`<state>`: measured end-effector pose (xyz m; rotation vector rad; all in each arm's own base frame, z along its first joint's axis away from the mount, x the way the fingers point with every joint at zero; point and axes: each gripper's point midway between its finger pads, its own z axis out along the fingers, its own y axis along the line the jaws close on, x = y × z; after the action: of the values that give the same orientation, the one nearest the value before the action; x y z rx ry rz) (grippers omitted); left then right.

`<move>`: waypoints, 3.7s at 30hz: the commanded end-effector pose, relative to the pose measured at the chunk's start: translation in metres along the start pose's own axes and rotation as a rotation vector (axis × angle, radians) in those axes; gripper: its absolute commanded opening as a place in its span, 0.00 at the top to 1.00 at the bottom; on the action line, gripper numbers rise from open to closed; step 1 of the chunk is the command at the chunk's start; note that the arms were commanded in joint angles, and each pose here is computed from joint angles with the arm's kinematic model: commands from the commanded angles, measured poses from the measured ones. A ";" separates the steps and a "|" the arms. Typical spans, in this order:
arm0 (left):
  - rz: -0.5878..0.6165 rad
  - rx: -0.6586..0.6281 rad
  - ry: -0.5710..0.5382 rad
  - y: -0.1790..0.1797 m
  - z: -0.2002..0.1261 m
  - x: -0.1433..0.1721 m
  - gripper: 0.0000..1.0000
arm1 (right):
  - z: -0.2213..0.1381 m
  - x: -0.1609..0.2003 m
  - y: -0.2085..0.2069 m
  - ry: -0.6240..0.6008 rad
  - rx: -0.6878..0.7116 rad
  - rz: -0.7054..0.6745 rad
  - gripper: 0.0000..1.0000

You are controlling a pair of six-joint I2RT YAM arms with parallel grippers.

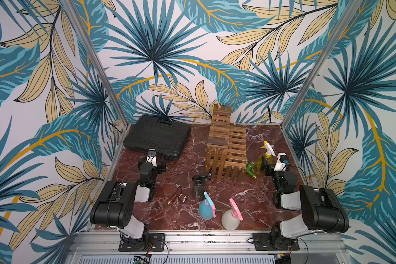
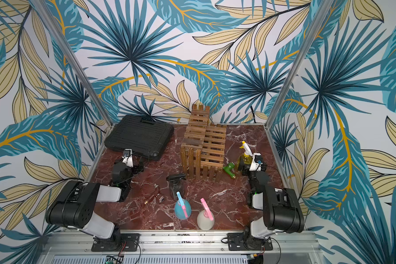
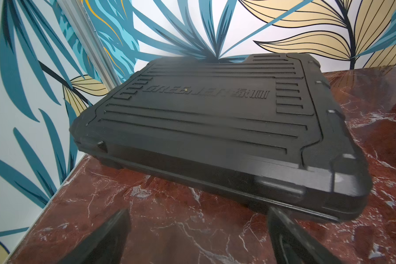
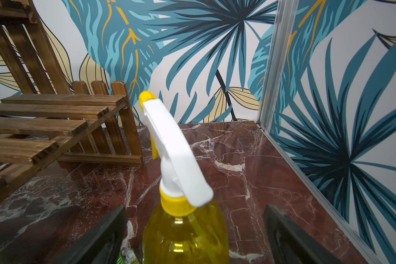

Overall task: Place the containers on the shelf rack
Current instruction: Adjust the shelf at the center of the board.

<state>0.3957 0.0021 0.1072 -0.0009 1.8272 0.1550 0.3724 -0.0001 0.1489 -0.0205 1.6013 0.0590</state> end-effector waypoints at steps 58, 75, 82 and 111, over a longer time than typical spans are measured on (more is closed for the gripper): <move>0.063 1.177 0.030 -0.267 -0.149 -0.202 0.00 | -0.039 -0.086 0.174 0.352 -0.718 -0.064 0.22; -0.021 0.974 0.176 -0.242 -0.095 -0.166 0.00 | -0.069 -0.088 0.270 0.240 -0.988 -0.161 0.41; -0.068 0.964 0.168 -0.232 -0.090 -0.172 0.00 | -0.071 -0.086 0.292 0.241 -1.045 -0.158 0.47; 0.150 0.644 0.045 -0.152 -0.118 -0.179 0.00 | -0.020 -0.102 0.336 0.081 -0.722 0.048 0.96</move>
<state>0.3411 -0.1869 0.2876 0.5900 1.8722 -0.4105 0.3173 0.3382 0.2464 -0.7728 1.5677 0.6952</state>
